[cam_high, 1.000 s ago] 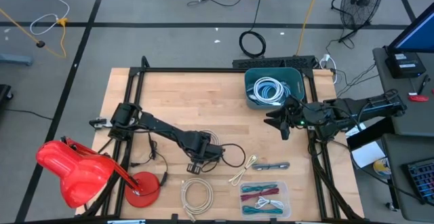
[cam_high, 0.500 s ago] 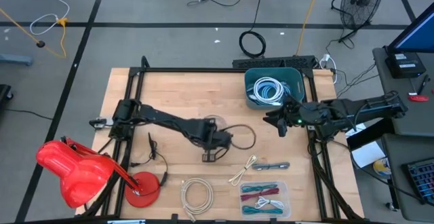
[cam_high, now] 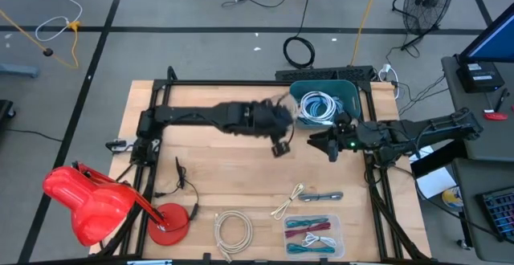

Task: Pick & Place USB Port
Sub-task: Put the top brown HDMI cable into the blue bin

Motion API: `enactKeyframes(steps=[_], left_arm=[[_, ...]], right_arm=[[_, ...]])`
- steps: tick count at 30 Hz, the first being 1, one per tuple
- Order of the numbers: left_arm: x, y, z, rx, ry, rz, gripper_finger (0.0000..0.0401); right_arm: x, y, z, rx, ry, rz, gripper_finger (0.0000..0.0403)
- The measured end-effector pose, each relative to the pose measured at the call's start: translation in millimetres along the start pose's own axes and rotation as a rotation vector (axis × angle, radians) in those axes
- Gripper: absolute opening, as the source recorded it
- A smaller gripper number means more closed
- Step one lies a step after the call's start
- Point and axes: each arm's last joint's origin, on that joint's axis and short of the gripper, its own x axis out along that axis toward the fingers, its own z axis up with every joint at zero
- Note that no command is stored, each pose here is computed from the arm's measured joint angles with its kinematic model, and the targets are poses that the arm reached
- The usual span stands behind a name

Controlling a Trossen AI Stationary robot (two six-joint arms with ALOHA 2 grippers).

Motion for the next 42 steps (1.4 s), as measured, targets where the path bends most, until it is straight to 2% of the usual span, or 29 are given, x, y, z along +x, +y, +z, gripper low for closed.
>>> enactKeyframes(steps=[3,10,13,16,21,29,35,42], left_arm=[[-4.1,18.1,18.1,-0.055,-0.100,-0.014,0.0036],[-0.6,66.1,46.1,-0.190,-0.293,-0.163,0.0036],[0.2,83.9,53.3,-0.222,-0.354,-0.209,0.0036],[-2.1,92.2,60.4,-0.230,-0.421,-0.293,0.0036],[-4.6,86.1,62.8,-0.207,-0.436,-0.413,0.0036],[-9.4,72.6,64.0,-0.157,-0.428,-0.623,0.0036],[-13.4,67.5,67.8,-0.147,-0.465,-0.686,0.0036],[-18.7,55.5,71.5,-0.148,-0.506,-0.735,0.0036]], right_arm=[[-1.1,10.3,4.4,-0.029,-0.024,0.125,0.0155],[-12.1,38.6,17.4,-0.108,-0.158,0.450,0.0155],[-16.9,45.6,19.8,-0.129,-0.198,0.532,0.0155],[-17.8,43.4,21.2,-0.092,-0.231,0.479,0.0155],[-22.1,38.6,25.8,-0.061,-0.330,0.364,0.0155],[-38.8,34.5,39.3,-0.089,-0.446,0.370,0.0155],[-43.6,28.2,42.2,-0.069,-0.447,0.342,0.0155],[-39.9,21.0,42.0,-0.097,-0.455,0.235,0.0155]])
